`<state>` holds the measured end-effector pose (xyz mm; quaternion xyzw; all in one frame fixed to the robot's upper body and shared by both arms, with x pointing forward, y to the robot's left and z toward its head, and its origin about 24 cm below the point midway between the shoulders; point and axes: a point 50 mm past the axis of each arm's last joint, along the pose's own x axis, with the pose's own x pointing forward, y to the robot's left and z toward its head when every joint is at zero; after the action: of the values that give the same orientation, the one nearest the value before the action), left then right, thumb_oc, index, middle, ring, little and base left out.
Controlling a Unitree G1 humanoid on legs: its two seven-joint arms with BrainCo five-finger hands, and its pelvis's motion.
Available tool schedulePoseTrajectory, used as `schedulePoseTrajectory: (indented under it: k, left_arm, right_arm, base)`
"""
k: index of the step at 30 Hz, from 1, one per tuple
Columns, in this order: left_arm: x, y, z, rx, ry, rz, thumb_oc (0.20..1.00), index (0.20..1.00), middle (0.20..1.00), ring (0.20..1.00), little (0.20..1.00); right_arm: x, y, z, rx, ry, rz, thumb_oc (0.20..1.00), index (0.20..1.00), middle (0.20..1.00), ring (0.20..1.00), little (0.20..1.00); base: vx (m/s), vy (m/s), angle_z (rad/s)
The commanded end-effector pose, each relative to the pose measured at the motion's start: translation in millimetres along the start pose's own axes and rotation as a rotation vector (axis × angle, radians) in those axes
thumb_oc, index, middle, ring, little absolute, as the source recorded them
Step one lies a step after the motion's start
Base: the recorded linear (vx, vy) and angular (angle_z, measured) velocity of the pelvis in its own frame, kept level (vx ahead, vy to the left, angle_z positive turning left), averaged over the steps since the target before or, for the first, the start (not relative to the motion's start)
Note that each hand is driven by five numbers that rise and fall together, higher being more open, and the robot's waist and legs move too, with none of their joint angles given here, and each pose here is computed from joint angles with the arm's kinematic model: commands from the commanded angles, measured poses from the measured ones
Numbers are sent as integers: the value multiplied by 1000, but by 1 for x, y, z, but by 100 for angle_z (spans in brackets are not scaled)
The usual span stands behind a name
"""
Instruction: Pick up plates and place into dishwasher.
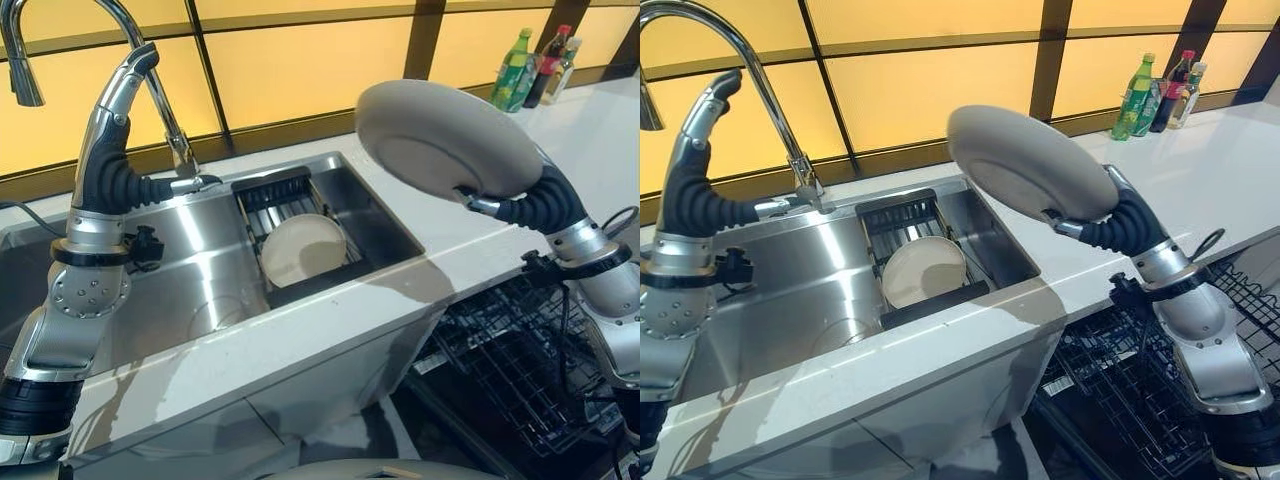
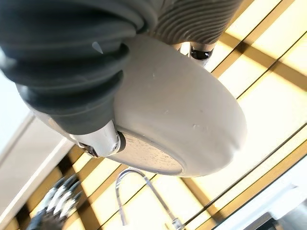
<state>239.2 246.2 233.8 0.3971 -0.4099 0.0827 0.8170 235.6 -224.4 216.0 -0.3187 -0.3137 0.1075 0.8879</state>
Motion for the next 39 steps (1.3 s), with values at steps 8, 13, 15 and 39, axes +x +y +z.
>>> schedulePoseTrajectory:
  k: [8,13,15,39]
  left_arm:
    - [-11,19,-38,143,169,-6,1000,1000,1000,1000,1000]
    - [-30,30,-71,209,349,41,1000,1000,1000,1000,1000]
    - [-37,31,-80,210,412,57,1000,1000,1000,1000,1000]
    - [-24,24,-90,231,470,56,1000,1000,1000,1000,1000]
  right_arm:
    - [-35,-30,-18,-100,137,-257,200,200,200,200,200]
    - [-54,-36,-34,-79,236,-280,200,200,200,200,200]
    - [-59,-37,-39,-79,269,-276,200,200,200,200,200]
    - [-75,-5,-112,240,589,267,200,200,200,200,200]
  base:
    - [31,38,-27]
    - [-16,62,-57]
    - [-17,52,-85]
    - [-6,-99,-24]
